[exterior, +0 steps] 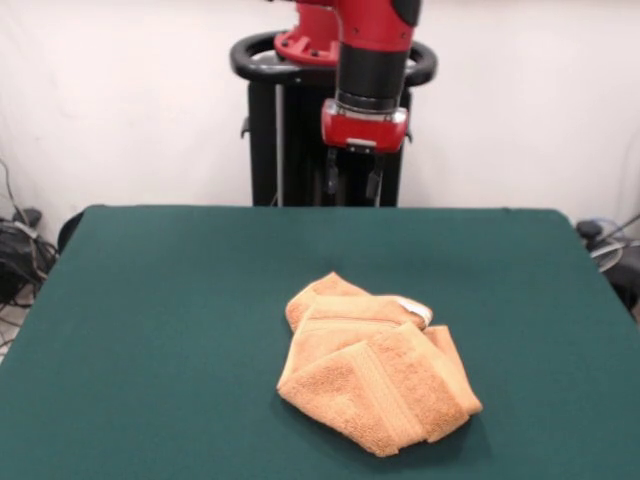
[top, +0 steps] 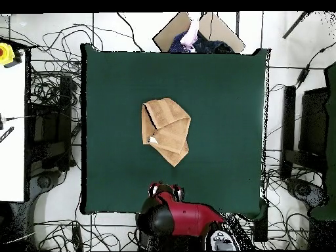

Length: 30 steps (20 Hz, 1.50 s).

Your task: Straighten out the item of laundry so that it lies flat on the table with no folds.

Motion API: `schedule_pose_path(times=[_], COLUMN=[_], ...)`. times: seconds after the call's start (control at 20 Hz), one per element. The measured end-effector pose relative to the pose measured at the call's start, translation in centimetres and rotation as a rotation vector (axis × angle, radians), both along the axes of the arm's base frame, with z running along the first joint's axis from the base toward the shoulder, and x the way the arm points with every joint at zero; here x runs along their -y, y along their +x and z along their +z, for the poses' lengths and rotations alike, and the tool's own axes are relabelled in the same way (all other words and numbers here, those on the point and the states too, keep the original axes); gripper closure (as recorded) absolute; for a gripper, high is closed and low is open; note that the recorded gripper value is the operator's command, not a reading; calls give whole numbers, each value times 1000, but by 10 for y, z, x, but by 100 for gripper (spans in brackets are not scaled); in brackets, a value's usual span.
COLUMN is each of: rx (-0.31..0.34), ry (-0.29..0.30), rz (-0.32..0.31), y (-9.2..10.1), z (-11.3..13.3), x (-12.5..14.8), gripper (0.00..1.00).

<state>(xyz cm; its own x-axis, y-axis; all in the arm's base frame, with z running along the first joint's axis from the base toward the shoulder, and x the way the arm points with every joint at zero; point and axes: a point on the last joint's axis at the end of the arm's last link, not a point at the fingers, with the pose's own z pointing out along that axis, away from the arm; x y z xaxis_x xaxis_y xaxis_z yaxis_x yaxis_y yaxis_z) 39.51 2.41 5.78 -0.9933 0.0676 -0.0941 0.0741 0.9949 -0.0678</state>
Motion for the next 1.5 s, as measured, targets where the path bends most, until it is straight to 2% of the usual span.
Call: schedule_pose_path(times=[0.55, 1.0, 1.5], rx=[-4, -59, -56], ry=[0, 16, 12], rz=[-26, -16, -10], y=[-4, -9, 9], z=[2, -27, -49], x=[15, 11, 18], gripper=[0, 0, 0])
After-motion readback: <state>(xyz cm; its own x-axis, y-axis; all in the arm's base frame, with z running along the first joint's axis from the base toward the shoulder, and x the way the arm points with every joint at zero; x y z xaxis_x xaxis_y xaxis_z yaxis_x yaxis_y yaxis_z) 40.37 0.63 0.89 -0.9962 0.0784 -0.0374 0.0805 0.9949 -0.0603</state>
